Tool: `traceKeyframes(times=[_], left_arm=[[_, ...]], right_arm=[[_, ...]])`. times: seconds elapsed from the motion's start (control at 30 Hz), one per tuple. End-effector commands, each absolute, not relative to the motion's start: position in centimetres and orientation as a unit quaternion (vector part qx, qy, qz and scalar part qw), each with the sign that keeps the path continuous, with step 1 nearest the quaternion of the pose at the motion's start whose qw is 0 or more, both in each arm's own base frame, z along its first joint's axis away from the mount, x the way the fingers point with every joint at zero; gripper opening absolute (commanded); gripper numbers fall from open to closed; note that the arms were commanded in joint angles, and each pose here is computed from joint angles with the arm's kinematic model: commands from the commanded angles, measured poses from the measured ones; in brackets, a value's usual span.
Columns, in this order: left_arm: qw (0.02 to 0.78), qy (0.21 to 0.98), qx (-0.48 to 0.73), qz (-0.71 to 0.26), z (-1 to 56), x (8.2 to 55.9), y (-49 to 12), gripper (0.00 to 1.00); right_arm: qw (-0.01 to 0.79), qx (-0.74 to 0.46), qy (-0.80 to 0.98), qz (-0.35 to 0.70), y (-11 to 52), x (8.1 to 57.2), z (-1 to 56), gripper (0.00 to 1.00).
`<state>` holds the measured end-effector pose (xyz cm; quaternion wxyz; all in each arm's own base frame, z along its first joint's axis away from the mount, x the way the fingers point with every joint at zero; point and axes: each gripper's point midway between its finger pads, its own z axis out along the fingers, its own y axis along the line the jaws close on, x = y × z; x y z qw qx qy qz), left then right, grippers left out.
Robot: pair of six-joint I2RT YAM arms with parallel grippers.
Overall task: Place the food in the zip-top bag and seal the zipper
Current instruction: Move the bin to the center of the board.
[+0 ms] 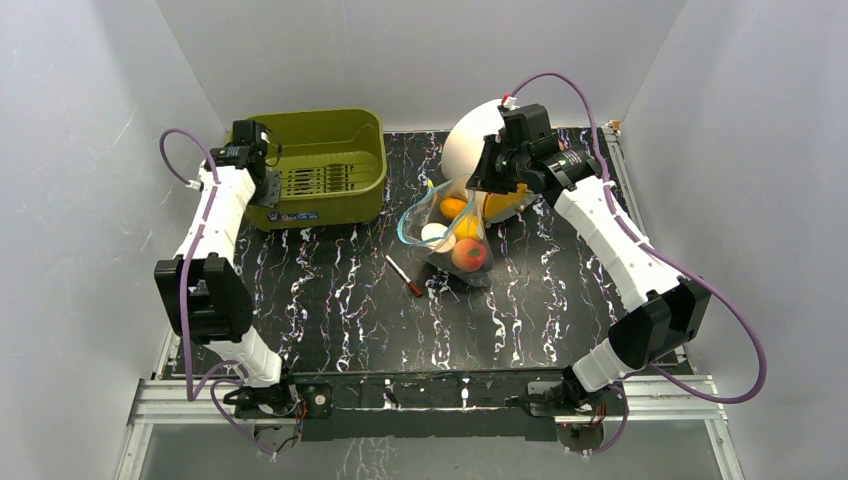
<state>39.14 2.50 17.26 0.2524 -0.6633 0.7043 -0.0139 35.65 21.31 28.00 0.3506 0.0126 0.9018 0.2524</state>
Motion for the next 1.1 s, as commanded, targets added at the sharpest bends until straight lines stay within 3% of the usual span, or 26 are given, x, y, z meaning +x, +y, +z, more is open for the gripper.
traceKeyframes(times=[0.0, 0.4, 0.87, 1.07], left_arm=[[0.318, 0.740, -0.592, 0.030, 19.8, 39.5, 5.3, 0.03], [0.398, 0.804, -0.441, 0.003, 20.3, 41.8, 9.3, 0.00], [0.438, 0.875, -0.202, 0.044, 20.6, 46.6, 12.6, 0.00], [0.443, 0.879, -0.160, 0.076, 20.8, 47.9, 14.6, 0.01]], right_arm=[[0.420, 0.008, 0.866, 0.270, 21.1, 36.7, 32.8, 0.00], [0.426, 0.005, 0.865, 0.265, 20.9, 36.9, 33.0, 0.00], [0.432, 0.002, 0.863, 0.262, 20.7, 37.0, 33.3, 0.00], [0.439, 0.000, 0.863, 0.252, 20.1, 36.9, 33.5, 0.00]])
